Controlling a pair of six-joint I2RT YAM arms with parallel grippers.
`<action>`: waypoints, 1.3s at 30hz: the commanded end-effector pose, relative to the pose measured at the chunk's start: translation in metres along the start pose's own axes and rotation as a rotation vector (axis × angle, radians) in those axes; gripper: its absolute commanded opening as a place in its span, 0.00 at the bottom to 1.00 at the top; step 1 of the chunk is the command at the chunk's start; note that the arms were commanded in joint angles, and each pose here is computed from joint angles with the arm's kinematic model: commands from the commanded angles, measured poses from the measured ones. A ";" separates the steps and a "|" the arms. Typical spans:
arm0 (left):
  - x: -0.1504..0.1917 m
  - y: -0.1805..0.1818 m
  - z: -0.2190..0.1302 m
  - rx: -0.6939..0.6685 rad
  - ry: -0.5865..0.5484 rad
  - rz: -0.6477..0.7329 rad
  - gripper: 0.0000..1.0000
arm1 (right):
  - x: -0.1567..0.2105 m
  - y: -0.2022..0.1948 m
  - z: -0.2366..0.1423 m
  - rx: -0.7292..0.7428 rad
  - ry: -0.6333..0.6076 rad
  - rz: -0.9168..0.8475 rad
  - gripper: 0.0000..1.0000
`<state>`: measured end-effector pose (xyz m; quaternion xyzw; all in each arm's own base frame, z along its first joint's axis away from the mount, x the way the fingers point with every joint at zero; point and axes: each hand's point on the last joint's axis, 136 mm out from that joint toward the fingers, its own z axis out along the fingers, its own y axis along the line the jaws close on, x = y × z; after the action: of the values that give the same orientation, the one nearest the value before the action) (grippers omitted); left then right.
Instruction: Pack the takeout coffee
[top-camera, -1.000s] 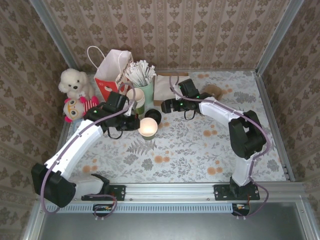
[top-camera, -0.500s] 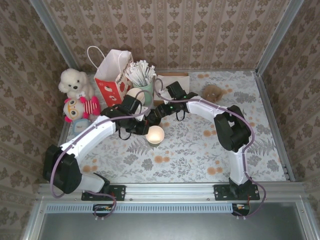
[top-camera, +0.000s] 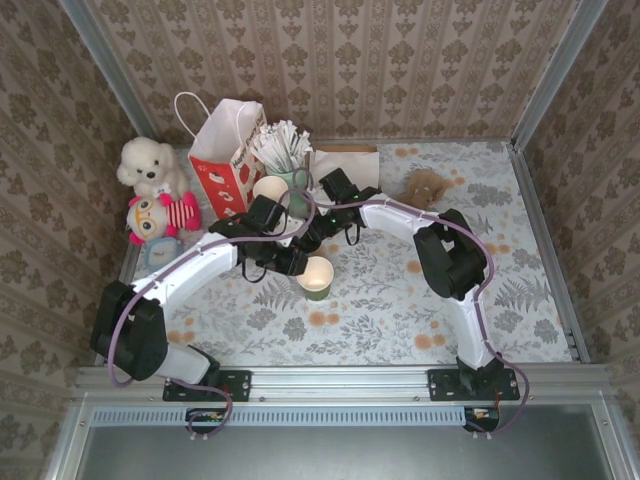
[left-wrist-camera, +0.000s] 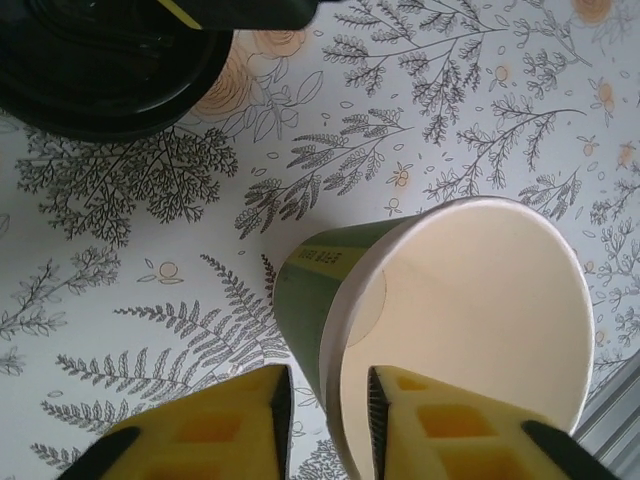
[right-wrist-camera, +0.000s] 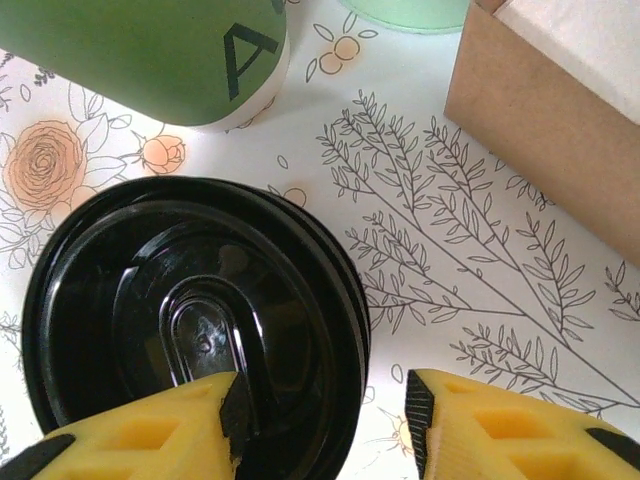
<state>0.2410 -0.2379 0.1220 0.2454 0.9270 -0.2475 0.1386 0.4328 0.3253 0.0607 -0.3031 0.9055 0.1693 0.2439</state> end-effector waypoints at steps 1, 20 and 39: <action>-0.004 -0.012 -0.004 0.065 -0.031 0.012 0.49 | -0.003 -0.002 0.003 0.026 0.023 -0.014 0.41; -0.031 0.055 -0.068 -0.067 -0.452 -0.442 1.00 | -0.010 -0.008 -0.003 0.080 0.016 -0.062 0.18; -0.051 0.071 -0.087 -0.111 -0.499 -0.497 1.00 | -0.038 -0.012 -0.046 0.209 -0.137 -0.011 0.09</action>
<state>0.2925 -0.1393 0.1543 -0.1163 0.9253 -0.2307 0.2775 0.4478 0.3119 0.1004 -0.2857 0.9014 0.1034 0.3084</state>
